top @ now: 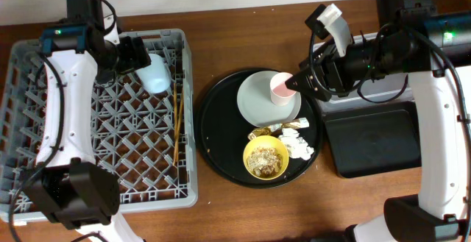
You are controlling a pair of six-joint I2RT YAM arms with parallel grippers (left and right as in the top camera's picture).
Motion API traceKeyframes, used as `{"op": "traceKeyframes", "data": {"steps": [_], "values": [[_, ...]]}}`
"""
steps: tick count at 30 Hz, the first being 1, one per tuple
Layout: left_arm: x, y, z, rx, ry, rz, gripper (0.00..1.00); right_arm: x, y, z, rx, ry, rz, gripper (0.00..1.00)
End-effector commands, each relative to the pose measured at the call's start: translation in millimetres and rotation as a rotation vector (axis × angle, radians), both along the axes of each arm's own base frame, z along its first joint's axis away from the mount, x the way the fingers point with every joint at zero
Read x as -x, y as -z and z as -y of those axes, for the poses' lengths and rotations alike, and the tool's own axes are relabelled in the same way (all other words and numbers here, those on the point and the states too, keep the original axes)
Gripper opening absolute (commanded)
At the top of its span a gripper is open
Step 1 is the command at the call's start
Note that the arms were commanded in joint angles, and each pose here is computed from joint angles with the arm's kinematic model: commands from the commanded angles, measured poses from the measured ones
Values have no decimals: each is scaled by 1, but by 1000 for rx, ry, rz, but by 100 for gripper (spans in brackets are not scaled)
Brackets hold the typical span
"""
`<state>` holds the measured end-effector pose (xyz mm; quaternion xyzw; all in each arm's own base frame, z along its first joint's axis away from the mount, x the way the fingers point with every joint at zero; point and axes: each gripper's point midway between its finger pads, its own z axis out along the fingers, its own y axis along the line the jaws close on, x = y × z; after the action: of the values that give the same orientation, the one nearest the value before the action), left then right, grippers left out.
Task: Sort waste into correct bins and load items into the dishwasher rack
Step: 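Lower the blue cup into the dish rack with the left gripper and release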
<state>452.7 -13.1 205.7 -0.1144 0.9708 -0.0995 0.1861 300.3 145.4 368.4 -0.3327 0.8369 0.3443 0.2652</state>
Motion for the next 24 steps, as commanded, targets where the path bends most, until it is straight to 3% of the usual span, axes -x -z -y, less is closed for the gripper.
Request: {"op": "traceKeyframes", "data": {"steps": [1, 3, 5, 6, 8, 9, 13, 15, 17, 20, 24], "values": [[1, -18, -2, -5, -5, 19, 71, 4, -3, 2, 4, 6, 7, 69], [5, -17, -1, -3, -4, 1, 70, 4, -3, 2, 4, 6, 4, 70], [7, -16, -1, -3, -4, -10, 75, 5, -3, 2, 4, 6, 0, 70], [7, -16, -1, -3, -4, -10, 71, 5, -3, 2, 4, 6, 0, 70], [4, -16, 7, 1, 14, 3, 14, 5, -3, 2, 4, 6, 0, 70], [-4, -16, 17, 0, 38, 27, 0, 5, -3, 2, 4, 6, 0, 70], [-52, 13, 68, -11, 138, 119, 0, 6, 0, 4, 21, 13, -12, 70], [-50, 46, 70, -41, 142, 34, 0, 7, 3, 6, 41, 21, -17, 70], [-35, 67, 25, -250, 57, -75, 0, 6, 5, 8, 54, 26, -17, 70], [-23, 33, -17, -291, -32, -48, 0, 6, 5, 8, 53, 26, -16, 70], [-6, -27, -10, -224, -29, 71, 0, 6, 5, 8, 53, 26, -16, 70]]}}
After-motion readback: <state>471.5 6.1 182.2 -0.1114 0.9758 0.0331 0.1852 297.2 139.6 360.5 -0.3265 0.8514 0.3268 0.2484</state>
